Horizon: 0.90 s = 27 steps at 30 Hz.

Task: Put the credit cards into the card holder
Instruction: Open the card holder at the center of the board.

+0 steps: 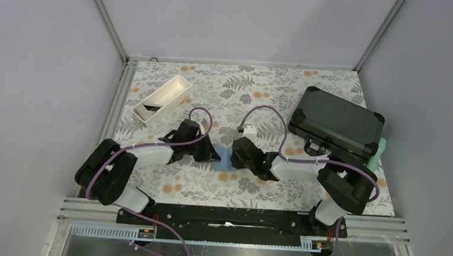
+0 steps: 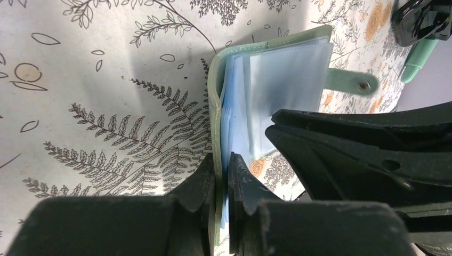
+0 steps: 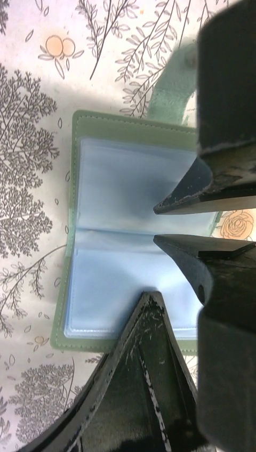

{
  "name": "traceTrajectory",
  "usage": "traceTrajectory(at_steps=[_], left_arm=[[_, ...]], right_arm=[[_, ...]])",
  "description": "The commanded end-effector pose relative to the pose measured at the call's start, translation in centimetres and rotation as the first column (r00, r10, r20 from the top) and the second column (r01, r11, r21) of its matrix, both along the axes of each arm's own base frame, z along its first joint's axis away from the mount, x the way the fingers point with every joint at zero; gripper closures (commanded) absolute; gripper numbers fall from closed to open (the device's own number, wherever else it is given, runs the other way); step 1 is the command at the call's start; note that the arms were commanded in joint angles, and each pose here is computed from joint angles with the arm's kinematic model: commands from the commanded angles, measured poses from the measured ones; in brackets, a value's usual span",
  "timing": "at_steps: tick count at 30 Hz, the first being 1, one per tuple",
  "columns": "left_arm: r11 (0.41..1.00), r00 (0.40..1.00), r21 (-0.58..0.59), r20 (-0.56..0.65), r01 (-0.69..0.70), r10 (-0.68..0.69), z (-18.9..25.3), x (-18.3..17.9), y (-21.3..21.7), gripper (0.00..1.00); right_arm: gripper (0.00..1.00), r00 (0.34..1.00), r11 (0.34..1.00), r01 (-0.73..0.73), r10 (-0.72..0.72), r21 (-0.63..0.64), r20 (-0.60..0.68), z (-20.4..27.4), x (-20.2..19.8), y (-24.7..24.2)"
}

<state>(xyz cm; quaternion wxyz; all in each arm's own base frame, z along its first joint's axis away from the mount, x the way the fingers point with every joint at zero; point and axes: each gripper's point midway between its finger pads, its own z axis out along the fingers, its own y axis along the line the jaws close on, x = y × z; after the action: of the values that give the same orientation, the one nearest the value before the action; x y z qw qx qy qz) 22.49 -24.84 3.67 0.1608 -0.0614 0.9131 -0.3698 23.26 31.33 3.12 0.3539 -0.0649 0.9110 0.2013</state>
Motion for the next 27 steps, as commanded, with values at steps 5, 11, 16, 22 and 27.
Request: traceTrajectory(at_steps=[5, 11, 16, 22, 27], left_arm=[[0.998, 0.992, 0.034, 0.114, 0.049, -0.053, 1.4, 1.8, -0.4, 1.00], [0.990, 0.987, 0.139, 0.151, 0.038, -0.059, 0.6, 2.9, 0.8, 0.81], [0.949, 0.982, 0.314, 0.185, -0.015, -0.046, 0.4, 3.4, 3.9, 0.49], [0.905, 0.969, 0.415, 0.248, -0.091, -0.017, 2.8, 4.1, 6.4, 0.28], [0.949, 0.922, 0.282, 0.385, -0.143, 0.025, 8.9, 4.8, 4.4, 0.27]], right_arm=[[0.71, 0.998, 0.993, 0.055, -0.053, -0.104, 0.018, -1.3, 0.7, -2.6], [0.71, 0.999, 0.992, 0.037, -0.040, -0.120, -0.022, -2.7, 0.3, -2.4], [0.70, 0.999, 0.992, 0.040, -0.044, -0.117, -0.029, -2.8, 0.2, -2.5], [0.70, 0.998, 0.993, 0.034, -0.039, -0.111, -0.045, -3.1, -0.1, -2.3], [0.70, 0.998, 0.995, 0.034, -0.039, -0.093, -0.050, -2.9, -0.1, -2.0]])
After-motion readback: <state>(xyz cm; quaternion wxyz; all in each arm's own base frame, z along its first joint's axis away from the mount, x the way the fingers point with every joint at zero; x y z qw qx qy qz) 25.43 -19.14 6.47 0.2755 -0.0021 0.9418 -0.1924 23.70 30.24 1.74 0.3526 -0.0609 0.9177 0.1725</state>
